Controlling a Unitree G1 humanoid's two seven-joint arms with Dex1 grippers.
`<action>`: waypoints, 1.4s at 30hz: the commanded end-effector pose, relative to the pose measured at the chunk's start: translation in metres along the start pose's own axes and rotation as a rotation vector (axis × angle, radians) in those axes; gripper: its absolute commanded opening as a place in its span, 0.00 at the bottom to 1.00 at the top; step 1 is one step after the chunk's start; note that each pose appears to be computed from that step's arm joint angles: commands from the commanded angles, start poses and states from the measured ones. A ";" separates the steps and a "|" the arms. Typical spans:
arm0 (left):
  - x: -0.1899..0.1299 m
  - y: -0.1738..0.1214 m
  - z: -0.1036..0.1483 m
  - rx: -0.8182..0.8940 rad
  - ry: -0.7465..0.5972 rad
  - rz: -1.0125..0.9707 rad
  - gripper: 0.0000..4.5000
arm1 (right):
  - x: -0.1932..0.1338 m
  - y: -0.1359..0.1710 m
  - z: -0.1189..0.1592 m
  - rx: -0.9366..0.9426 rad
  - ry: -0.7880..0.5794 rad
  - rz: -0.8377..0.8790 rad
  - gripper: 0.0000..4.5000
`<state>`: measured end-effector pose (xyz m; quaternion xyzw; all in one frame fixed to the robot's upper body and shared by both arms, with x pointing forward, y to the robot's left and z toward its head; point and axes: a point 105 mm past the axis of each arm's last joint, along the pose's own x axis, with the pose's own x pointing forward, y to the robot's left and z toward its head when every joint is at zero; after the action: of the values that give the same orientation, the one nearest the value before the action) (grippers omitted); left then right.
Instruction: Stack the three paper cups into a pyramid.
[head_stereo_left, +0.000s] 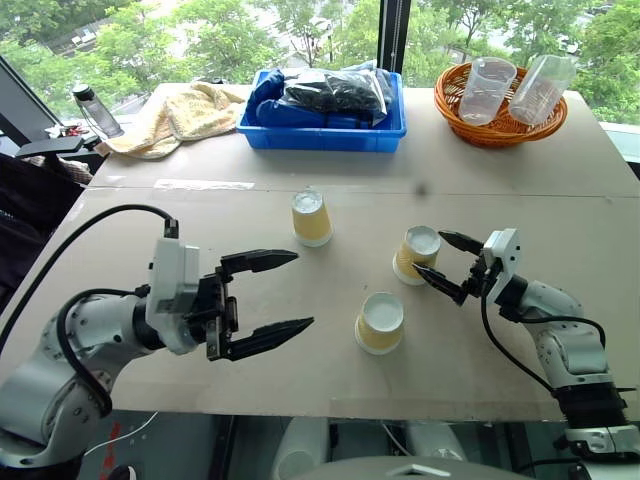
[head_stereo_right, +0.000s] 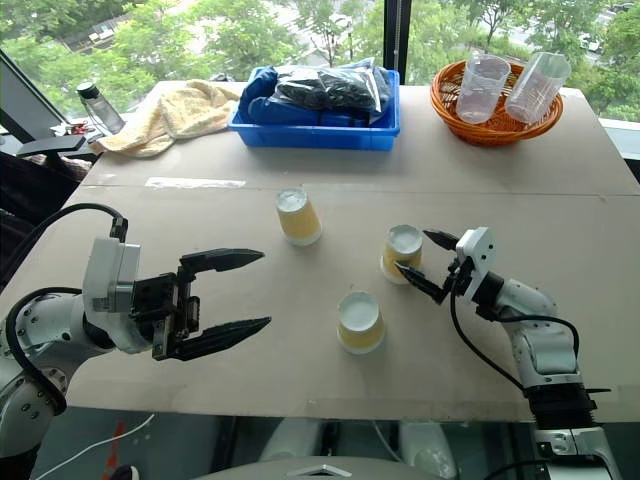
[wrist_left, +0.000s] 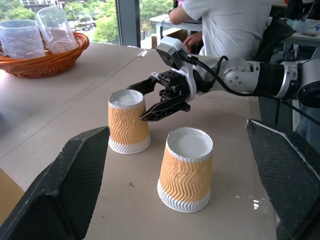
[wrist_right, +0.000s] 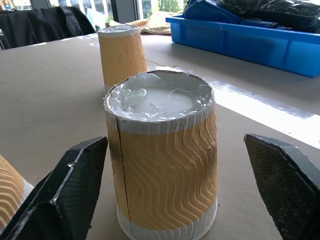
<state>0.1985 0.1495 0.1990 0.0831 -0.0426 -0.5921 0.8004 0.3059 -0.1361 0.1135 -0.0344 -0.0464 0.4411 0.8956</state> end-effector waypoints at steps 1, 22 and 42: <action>0.002 -0.002 0.003 0.013 -0.008 -0.021 1.00 | 0.000 0.000 0.013 -0.036 -0.050 0.000 0.58; 0.009 -0.006 -0.004 -0.001 0.029 -0.142 1.00 | -0.097 0.047 0.030 0.019 -0.036 0.148 0.30; 0.008 -0.008 -0.008 0.002 0.047 -0.162 1.00 | -0.080 0.086 0.008 0.027 -0.001 0.260 0.30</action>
<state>0.1992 0.1425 0.1824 0.0882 -0.0041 -0.6492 0.7554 0.1905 -0.1515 0.1018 -0.0221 -0.0156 0.5438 0.8388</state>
